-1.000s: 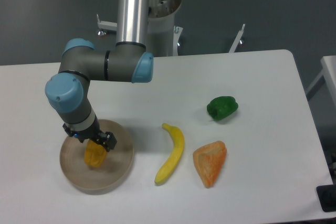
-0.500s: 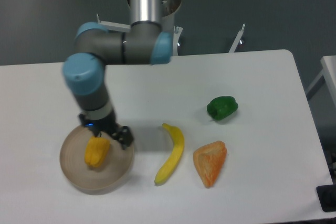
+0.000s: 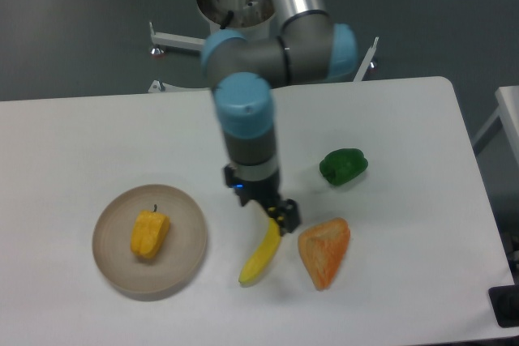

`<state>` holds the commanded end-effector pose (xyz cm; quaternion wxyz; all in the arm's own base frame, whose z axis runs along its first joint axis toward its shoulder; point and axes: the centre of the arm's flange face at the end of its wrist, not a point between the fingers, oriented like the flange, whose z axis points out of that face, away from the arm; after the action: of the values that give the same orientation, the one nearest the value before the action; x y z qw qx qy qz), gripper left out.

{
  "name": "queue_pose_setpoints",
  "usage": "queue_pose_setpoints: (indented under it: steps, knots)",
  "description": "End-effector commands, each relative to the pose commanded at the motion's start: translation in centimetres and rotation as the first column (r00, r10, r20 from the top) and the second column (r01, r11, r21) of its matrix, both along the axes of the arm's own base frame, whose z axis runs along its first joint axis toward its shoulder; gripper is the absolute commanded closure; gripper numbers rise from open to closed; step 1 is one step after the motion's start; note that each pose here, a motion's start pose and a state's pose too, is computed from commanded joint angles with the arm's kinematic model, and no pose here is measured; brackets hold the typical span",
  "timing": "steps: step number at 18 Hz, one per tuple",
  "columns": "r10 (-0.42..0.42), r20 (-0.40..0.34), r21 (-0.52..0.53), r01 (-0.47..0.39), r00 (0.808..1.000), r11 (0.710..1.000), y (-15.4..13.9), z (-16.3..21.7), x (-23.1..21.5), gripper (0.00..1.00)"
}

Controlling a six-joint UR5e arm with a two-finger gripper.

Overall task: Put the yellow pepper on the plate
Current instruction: 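Lift the open gripper and move it toward the orange wedge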

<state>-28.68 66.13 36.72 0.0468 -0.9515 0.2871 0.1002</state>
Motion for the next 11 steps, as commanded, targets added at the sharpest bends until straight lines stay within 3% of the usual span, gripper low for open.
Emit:
queue_pose_setpoints:
  steps: [11]
  knots:
    - [-0.008,-0.016,0.014,0.009,1.0,1.0,0.75,-0.27,-1.19,0.0]
